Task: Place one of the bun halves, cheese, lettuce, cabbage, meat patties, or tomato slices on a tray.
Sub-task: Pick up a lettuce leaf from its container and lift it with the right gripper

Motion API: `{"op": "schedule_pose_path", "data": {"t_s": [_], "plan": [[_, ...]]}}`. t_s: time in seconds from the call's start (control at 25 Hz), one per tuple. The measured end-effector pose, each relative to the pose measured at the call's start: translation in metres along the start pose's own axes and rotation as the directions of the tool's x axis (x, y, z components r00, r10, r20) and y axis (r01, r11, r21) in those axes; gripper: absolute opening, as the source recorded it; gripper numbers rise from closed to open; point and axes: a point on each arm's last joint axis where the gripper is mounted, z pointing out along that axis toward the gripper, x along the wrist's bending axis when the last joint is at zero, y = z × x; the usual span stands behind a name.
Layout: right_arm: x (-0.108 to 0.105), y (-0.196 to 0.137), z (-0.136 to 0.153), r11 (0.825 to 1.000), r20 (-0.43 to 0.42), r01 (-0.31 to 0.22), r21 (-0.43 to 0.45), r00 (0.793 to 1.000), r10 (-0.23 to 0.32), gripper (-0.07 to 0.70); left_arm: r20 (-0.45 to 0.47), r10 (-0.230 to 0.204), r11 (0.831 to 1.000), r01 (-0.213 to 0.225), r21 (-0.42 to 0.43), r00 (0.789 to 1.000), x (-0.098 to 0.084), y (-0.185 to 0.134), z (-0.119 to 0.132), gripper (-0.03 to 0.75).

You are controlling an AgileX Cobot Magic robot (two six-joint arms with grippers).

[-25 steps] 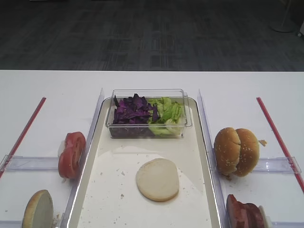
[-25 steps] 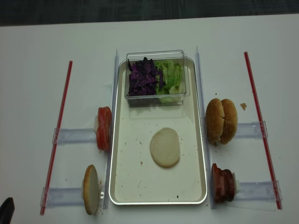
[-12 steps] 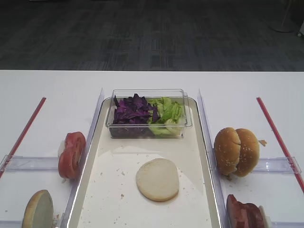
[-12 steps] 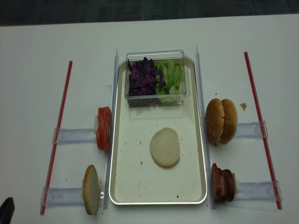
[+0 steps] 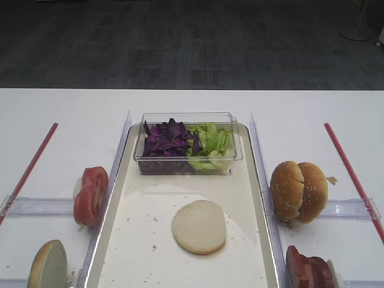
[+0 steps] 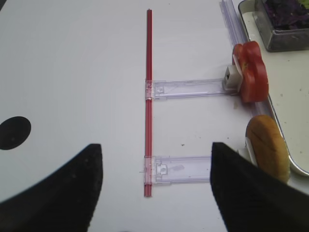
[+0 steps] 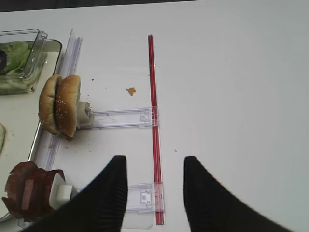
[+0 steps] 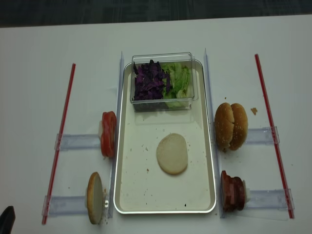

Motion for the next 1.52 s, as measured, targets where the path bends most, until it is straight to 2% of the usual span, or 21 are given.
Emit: {"op": "schedule_pose_path", "data": {"t_s": [0.76, 0.92, 1.04, 1.12, 1.28, 1.52], "plan": [[-0.001, 0.000, 0.000, 1.000, 0.010, -0.004, -0.001, 1.000, 0.004, 0.323, 0.000, 0.000, 1.000, 0.000, 0.000, 1.000, 0.000, 0.000, 0.000, 0.438], [-0.001, 0.000, 0.001, 1.000, 0.012, -0.006, 0.012, 1.000, 0.006, 0.383, 0.000, 0.000, 1.000, 0.000, 0.000, 1.000, 0.000, 0.000, 0.000, 0.438], [-0.001, 0.003, 0.004, 0.998, 0.014, -0.007, 0.055, 1.000, 0.006, 0.470, 0.000, 0.000, 1.000, 0.000, 0.000, 1.000, 0.000, 0.000, 0.000, 0.438], [-0.001, 0.008, 0.003, 0.997, 0.018, -0.006, 0.075, 1.000, 0.005, 0.493, 0.000, 0.000, 1.000, 0.000, 0.000, 1.000, 0.000, 0.000, 0.000, 0.438], [0.000, 0.027, -0.002, 0.996, 0.020, -0.006, 0.091, 1.000, 0.005, 0.506, 0.000, 0.000, 1.000, 0.000, 0.000, 1.000, 0.000, 0.000, 0.000, 0.438], [0.002, 0.057, 0.004, 0.986, 0.025, -0.008, 0.168, 1.000, 0.004, 0.509, 0.000, 0.000, 1.000, 0.000, 0.000, 1.000, 0.000, 0.000, 0.000, 0.438]]}}
